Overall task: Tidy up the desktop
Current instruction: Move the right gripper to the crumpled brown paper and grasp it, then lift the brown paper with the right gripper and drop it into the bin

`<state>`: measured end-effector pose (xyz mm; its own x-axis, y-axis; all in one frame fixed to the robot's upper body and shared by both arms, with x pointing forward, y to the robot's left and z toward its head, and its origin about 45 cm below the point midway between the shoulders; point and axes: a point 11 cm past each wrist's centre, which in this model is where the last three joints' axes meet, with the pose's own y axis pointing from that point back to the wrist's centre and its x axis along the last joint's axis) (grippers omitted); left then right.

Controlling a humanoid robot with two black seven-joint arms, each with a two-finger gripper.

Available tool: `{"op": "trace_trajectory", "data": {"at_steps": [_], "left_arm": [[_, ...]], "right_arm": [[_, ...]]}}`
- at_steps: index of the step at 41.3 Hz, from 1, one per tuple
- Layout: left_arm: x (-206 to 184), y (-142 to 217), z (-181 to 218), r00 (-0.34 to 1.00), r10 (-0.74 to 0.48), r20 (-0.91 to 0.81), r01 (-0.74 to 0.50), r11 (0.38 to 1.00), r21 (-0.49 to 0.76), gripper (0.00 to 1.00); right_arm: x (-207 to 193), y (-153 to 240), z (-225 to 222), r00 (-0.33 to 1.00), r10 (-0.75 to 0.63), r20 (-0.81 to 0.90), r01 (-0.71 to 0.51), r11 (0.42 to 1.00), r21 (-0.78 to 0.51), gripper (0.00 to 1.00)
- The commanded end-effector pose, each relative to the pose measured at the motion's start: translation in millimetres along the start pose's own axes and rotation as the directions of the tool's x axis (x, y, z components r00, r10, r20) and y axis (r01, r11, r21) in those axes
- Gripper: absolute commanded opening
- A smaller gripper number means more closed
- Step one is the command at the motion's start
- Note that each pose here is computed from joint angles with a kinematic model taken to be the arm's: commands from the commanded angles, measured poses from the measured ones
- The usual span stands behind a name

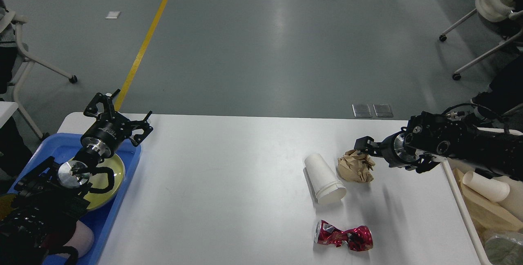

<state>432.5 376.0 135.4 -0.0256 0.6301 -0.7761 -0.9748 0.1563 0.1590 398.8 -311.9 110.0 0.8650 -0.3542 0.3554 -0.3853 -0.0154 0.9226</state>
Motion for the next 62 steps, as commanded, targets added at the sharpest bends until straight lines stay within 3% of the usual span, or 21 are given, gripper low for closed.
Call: {"op": "trace_trajectory", "data": {"at_steps": [1,10,16,21,25,28,29,31,49,55,62], "left_arm": [[0,0,0,1.000,0.000,0.001,0.000,1.000,0.000,1.00],[0,0,0,1.000,0.000,-0.001,0.000,1.000,-0.001,1.00],[0,0,0,1.000,0.000,-0.001,0.000,1.000,-0.001,1.00],[0,0,0,1.000,0.000,-0.001,0.000,1.000,-0.001,1.00],[0,0,0,1.000,0.000,-0.001,0.000,1.000,-0.001,1.00],[0,0,0,1.000,0.000,-0.001,0.000,1.000,-0.001,1.00],[0,0,0,1.000,0.000,-0.001,0.000,1.000,-0.001,1.00],[0,0,0,1.000,0.000,-0.001,0.000,1.000,-0.001,1.00],[0,0,0,1.000,0.000,0.001,0.000,1.000,0.000,1.00],[0,0,0,1.000,0.000,-0.001,0.000,1.000,-0.002,1.00],[0,0,0,1.000,0.000,-0.001,0.000,1.000,-0.001,1.00]], "right_arm": [[-13,-8,-4,1.000,-0.027,0.007,0.026,1.000,0.006,1.00],[-20,-11,-29,0.993,-0.052,0.110,0.042,0.995,0.086,1.00],[-25,-22,-19,0.991,-0.037,0.129,0.028,0.997,0.070,0.98],[-38,-33,-19,0.990,-0.016,0.137,0.008,0.998,0.060,0.74],[-38,-38,-13,0.987,0.036,0.159,-0.043,0.998,0.043,0.60],[-37,-38,-13,0.986,0.046,0.162,-0.054,0.998,0.043,0.55],[-37,-37,-14,0.986,0.046,0.161,-0.054,0.998,0.044,0.44],[-37,-38,-15,0.986,0.044,0.161,-0.052,0.998,0.045,0.00],[-7,-20,-19,0.983,0.100,0.153,-0.109,0.993,0.049,0.00],[38,28,-28,0.985,0.125,0.121,-0.136,0.986,0.091,0.00],[64,119,-71,0.997,0.031,-0.069,-0.019,0.985,0.173,0.00]]}}
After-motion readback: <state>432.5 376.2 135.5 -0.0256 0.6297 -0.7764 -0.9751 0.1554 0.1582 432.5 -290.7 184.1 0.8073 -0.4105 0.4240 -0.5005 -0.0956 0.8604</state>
